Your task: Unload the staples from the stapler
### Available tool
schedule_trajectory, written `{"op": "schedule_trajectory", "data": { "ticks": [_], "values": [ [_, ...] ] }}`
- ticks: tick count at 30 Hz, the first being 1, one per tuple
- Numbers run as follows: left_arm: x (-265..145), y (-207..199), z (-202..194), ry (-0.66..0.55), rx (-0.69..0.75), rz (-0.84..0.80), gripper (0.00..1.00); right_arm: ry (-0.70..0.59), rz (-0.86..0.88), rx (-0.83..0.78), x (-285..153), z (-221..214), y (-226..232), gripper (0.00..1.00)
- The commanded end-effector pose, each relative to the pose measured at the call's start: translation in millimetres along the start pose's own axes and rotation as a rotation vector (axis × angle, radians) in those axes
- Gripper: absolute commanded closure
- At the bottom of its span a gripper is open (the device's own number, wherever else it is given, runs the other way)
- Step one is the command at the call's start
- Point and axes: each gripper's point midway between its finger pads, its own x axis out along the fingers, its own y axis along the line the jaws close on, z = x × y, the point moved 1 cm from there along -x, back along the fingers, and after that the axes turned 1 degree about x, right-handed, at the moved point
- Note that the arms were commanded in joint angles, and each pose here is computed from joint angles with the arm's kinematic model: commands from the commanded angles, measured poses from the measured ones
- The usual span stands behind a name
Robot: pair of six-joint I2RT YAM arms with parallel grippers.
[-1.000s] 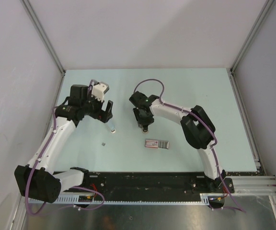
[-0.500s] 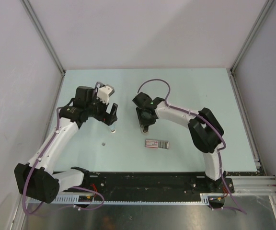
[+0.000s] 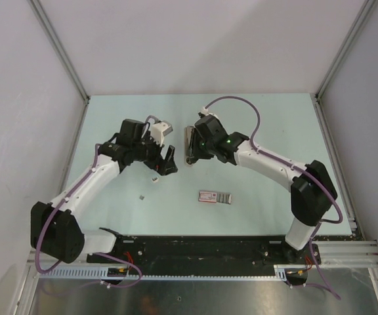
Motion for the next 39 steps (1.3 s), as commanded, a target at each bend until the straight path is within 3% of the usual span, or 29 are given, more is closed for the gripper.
{"op": "schedule_trajectory", "data": {
  "ticks": [1, 13, 21, 27, 35, 39],
  "values": [
    [12, -18, 12, -0.048, 0.041, -0.111, 0.05, -0.146, 0.189, 0.13, -30, 43, 42, 1.0],
    [43, -17, 7, -0.012, 0.064, -0.188, 0.05, -0.12, 0.318, 0.236, -46, 42, 58, 1.0],
    [57, -11, 12, -0.006, 0.061, -0.201, 0.17, -0.087, 0.391, 0.303, -45, 34, 62, 1.0],
    [60, -11, 18, -0.025, 0.07, -0.209, 0.39, -0.068, 0.421, 0.328, -46, 30, 63, 1.0],
    [59, -9, 19, -0.035, 0.099, -0.2, 0.86, -0.03, 0.415, 0.346, -42, 18, 51, 1.0],
    [62, -1, 12, -0.021, 0.131, -0.16, 0.96, -0.022, 0.412, 0.332, -41, 17, 42, 1.0]
  ]
}}
